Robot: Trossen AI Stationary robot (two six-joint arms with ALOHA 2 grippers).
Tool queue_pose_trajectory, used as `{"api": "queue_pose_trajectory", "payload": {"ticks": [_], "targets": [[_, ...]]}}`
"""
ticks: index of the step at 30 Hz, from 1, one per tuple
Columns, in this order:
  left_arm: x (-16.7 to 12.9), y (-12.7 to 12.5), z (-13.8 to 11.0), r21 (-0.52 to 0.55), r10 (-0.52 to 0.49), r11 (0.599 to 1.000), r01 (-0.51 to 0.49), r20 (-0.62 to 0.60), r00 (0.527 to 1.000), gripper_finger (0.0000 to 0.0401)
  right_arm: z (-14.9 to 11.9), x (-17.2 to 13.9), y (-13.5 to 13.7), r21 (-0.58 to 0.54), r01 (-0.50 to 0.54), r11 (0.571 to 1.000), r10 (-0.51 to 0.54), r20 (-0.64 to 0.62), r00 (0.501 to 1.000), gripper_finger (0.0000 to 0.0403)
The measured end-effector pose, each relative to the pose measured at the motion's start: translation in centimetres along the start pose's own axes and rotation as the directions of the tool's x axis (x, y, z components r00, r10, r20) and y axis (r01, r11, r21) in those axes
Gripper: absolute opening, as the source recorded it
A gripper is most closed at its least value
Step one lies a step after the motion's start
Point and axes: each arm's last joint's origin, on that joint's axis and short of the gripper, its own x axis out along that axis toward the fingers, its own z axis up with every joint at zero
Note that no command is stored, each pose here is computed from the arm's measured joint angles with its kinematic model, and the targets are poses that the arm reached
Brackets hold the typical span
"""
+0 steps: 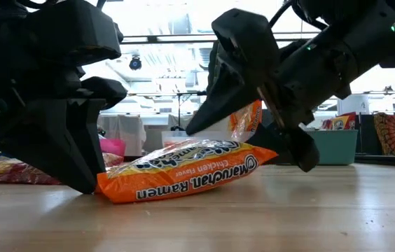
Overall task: Sort Maruchan noodles
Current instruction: Put the orange noodle pack into the transparent bin
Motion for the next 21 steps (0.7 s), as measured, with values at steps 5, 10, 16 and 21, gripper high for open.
{"api": "queue_pose_trajectory", "payload": {"ticks": [5, 10, 16, 21], "targets": [[0.0, 0.0, 0.0, 0.016, 0.0, 1.0, 0.0, 0.0, 1.0, 0.0052, 0.0, 0.1, 0.0, 0.004, 0.004, 1.0, -0.004, 0.009, 1.0, 0.0306], [0.1, 0.0, 0.0, 0.02, -0.001, 1.0, 0.001, 0.003, 1.0, 0.0052, 0.1, 0.1, 0.1, 0.012, -0.007, 1.0, 0.006, 0.03, 1.0, 0.0306], [0.1, 0.0, 0.0, 0.019, -0.002, 1.0, 0.002, 0.005, 1.0, 0.0052, -0.1, 0.3, -0.1, 0.004, 0.003, 1.0, -0.003, 0.05, 0.999, 0.0306], [0.1, 0.0, 0.0, 0.017, -0.003, 1.0, 0.003, 0.007, 1.0, 0.0052, -1.1, 1.6, -0.7, -0.029, -0.014, 0.999, 0.016, 0.085, 0.996, 0.0306]]}}
